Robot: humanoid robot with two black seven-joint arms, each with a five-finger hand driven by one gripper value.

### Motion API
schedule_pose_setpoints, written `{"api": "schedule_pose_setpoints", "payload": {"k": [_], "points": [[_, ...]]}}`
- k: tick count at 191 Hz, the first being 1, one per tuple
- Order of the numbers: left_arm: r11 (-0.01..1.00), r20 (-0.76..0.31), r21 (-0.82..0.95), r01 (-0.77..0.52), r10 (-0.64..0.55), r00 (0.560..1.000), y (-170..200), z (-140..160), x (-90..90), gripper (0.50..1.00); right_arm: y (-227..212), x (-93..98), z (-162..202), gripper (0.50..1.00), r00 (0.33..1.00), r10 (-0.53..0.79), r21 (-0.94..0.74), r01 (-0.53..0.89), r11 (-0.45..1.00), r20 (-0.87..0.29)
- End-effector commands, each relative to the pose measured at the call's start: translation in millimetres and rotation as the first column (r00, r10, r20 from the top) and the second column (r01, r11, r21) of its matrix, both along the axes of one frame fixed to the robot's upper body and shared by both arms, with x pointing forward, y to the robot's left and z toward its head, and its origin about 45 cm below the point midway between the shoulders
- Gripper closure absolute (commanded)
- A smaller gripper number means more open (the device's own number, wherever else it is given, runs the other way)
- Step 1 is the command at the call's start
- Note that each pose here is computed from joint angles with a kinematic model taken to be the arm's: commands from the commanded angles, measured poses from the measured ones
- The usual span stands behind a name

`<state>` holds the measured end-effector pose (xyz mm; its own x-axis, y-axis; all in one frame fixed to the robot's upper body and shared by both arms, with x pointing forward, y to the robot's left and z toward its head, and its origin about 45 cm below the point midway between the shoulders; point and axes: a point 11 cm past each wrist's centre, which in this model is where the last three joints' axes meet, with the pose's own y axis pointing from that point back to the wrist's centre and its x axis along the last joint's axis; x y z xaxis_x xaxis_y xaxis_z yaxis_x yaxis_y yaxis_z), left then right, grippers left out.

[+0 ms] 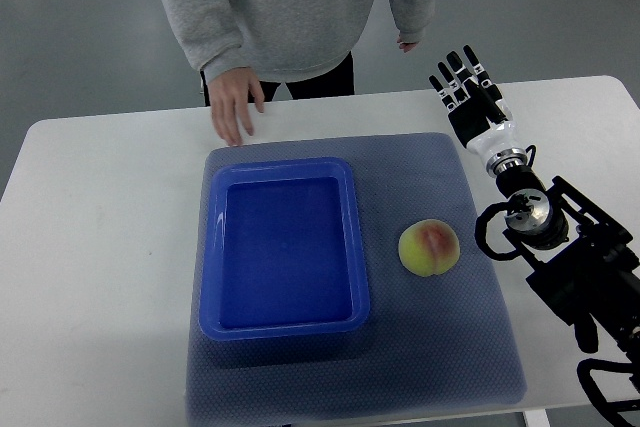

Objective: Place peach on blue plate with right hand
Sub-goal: 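Lower the right hand over the peach beside the blue tray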

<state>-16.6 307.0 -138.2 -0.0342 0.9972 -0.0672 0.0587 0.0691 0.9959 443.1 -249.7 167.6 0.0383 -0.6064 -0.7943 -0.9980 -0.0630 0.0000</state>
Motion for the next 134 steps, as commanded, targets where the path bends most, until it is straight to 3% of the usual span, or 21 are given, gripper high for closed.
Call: {"api": "schedule_pose_setpoints", "payload": {"k": [1, 68, 69, 83, 106, 115, 116, 126, 134], "points": [[1.0, 0.0, 0.0, 0.002, -0.002, 1.0, 0.1, 0.0, -0.1, 0.5, 0.6, 0.0, -0.1, 0.568, 1.0, 0.0, 0.001, 0.0, 1.0, 0.0], [1.0, 0.006, 0.002, -0.001, 0.001, 1.0, 0.3, 0.0, 3.7, 0.5, 11.6, 3.4, 15.1, 0.568, 0.996, 0.084, -0.099, -0.079, 0.992, 0.043], [1.0, 0.006, 0.002, 0.002, -0.002, 1.0, 0.3, 0.0, 3.6, 0.5, 16.7, 3.1, 22.4, 0.568, 0.987, 0.15, -0.205, -0.134, 0.969, 0.063], [1.0, 0.006, 0.0, 0.002, -0.002, 1.0, -0.2, 0.0, 3.6, 0.5, 24.3, 3.5, 32.7, 0.57, 0.961, 0.266, -0.401, -0.215, 0.89, 0.076], [1.0, 0.006, -0.012, 0.005, -0.005, 1.0, -4.1, 0.0, 3.7, 0.5, 29.1, 7.2, 48.8, 0.57, 0.898, 0.438, -0.671, -0.293, 0.681, 0.052], [1.0, 0.006, -0.012, 0.005, -0.005, 1.0, -4.1, 0.0, 3.7, 0.5, 29.1, 7.2, 48.8, 0.57, 0.898, 0.438, -0.671, -0.293, 0.681, 0.052], [1.0, 0.006, -0.018, 0.009, -0.008, 1.0, -5.1, 0.0, 3.7, 0.5, 30.9, 7.4, 62.0, 0.57, 0.847, 0.531, -0.774, -0.318, 0.547, 0.027], [1.0, 0.009, -0.019, 0.01, -0.009, 1.0, -5.3, 0.1, 5.5, 0.5, 25.3, 8.0, 76.8, 0.57, 0.795, 0.606, -0.864, -0.324, 0.386, -0.027], [1.0, 0.009, -0.019, 0.01, -0.009, 1.0, -5.3, 0.1, 5.5, 0.5, 25.2, 8.0, 76.8, 0.57, 0.795, 0.606, -0.864, -0.324, 0.386, -0.027]]}}
